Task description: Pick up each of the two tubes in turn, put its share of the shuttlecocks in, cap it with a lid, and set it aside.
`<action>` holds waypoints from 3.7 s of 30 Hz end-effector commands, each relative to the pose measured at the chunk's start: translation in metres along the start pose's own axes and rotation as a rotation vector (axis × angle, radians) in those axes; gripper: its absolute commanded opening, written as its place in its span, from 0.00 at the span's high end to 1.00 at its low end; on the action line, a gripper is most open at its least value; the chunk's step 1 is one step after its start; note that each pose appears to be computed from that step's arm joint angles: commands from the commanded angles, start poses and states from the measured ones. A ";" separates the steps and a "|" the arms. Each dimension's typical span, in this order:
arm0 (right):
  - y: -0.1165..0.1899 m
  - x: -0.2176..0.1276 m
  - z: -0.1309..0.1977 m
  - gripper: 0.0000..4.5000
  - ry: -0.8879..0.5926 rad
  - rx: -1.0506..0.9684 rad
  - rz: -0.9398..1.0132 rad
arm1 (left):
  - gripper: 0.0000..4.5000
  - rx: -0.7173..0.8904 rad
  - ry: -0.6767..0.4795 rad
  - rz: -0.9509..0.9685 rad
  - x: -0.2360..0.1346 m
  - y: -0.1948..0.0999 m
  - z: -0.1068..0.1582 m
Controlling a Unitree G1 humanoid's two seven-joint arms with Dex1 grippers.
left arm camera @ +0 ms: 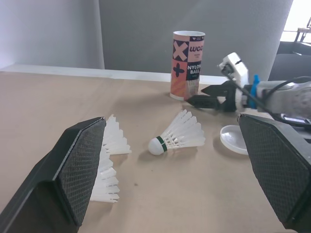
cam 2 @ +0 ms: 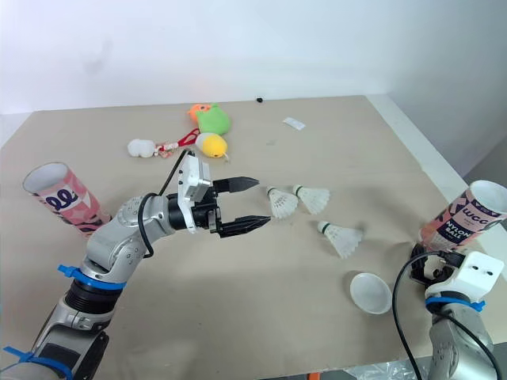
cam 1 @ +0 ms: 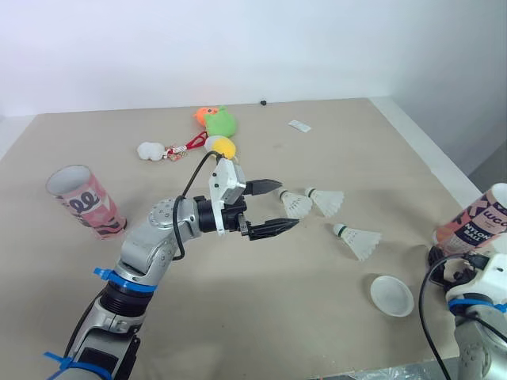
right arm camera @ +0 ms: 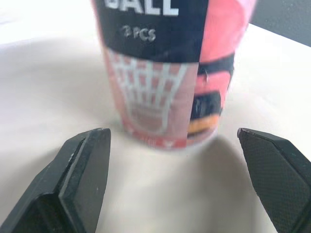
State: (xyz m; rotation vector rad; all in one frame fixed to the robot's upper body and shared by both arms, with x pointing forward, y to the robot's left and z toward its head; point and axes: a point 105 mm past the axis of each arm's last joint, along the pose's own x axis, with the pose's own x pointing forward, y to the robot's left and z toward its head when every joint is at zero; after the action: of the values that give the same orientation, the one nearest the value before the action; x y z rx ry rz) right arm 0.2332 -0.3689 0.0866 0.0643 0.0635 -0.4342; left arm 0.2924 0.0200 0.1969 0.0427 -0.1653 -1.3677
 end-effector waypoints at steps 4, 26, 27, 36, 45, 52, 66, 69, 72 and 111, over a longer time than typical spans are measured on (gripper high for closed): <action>0.041 -0.037 0.080 0.01 -0.263 -0.056 0.222 | 0.00 0.037 0.011 0.131 -0.027 0.011 0.000; 0.296 -0.109 0.077 0.01 -0.300 -0.299 1.627 | 0.00 0.063 0.055 1.577 -0.228 -0.007 -0.055; 0.298 -0.108 0.077 0.01 -0.302 -0.297 1.630 | 0.00 0.069 0.062 1.606 -0.232 -0.008 -0.055; 0.310 -0.107 0.073 0.01 -0.254 -0.279 1.675 | 0.00 0.071 0.116 1.631 -0.259 0.019 -0.072; 0.314 -0.107 0.077 0.01 -0.252 -0.266 1.683 | 0.00 0.035 0.160 1.686 -0.271 0.052 -0.084; 0.314 -0.109 0.074 0.01 -0.223 -0.249 1.693 | 0.00 -0.024 0.159 1.679 -0.269 0.081 -0.092; 0.310 -0.108 0.075 0.00 -0.220 -0.247 1.667 | 0.24 -0.025 0.172 1.700 -0.274 0.080 -0.096; 0.310 -0.107 0.074 0.00 -0.224 -0.251 1.643 | 0.24 -0.021 0.163 1.687 -0.273 0.079 -0.094; 0.307 -0.103 0.073 0.00 -0.230 -0.230 1.581 | 0.24 0.019 0.161 1.665 -0.273 0.079 -0.086; 0.301 -0.019 0.017 0.35 -0.118 -0.147 0.770 | 0.25 0.190 1.001 0.014 -0.199 0.026 -0.048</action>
State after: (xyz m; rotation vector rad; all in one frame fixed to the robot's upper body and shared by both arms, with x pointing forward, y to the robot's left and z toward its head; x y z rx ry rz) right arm 0.3410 -0.0885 0.1041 -0.0890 0.0227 0.3566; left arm 0.2916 0.2206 0.1379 0.8670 0.5328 -1.1415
